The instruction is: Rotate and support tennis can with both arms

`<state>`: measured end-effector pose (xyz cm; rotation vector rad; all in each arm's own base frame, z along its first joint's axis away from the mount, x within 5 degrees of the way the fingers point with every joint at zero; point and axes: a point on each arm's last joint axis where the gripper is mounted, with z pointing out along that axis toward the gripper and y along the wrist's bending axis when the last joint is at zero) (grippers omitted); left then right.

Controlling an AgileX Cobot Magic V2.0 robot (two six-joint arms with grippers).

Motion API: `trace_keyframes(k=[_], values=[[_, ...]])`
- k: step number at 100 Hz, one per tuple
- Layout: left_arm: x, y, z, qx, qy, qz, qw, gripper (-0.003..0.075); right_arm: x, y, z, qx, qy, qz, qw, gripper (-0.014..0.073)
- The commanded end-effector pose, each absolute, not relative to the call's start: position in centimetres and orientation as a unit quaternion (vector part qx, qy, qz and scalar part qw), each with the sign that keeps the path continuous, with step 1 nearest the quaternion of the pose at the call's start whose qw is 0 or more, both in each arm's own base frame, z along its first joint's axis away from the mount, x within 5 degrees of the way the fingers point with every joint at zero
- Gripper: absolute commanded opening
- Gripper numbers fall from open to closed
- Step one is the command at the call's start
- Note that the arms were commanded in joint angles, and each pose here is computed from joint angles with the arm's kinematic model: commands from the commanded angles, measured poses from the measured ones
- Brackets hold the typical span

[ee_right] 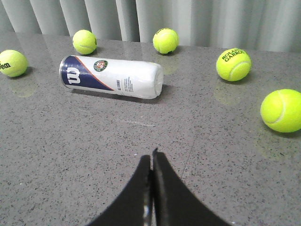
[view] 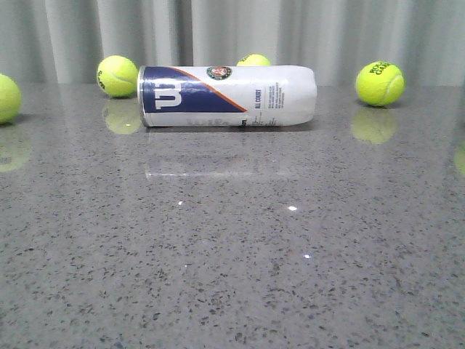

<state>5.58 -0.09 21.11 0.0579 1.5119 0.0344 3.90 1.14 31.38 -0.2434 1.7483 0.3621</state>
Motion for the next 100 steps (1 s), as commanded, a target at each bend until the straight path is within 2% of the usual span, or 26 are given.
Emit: trace_keyframes(k=[1,22,51,78,92,100], values=[[5.3,-0.2,21.4,0.027,0.647,0.009,0.762,-0.0021,3.4,0.9,31.8,-0.105,0.722,0.162,0.665,-0.0064],[4.5,-0.1,24.1,0.022,0.654,0.008,0.756,-0.0021,3.1,0.7,30.7,-0.105,0.722,0.163,0.665,-0.0064],[3.9,0.1,29.4,0.018,0.734,0.012,0.678,-0.0021,3.1,0.7,30.7,-0.105,0.724,0.162,0.663,-0.0064],[7.1,0.1,32.9,0.017,0.831,0.014,0.555,-0.0020,3.1,0.7,30.7,-0.105,0.724,0.162,0.663,-0.0064],[9.1,0.0,34.1,0.017,0.864,0.015,0.502,-0.0015,3.1,0.7,30.7,-0.105,0.724,0.162,0.663,-0.0064],[10.2,0.0,34.5,0.018,0.878,0.015,0.479,0.0049,3.1,0.7,30.7,-0.105,0.724,0.162,0.663,-0.0064]])
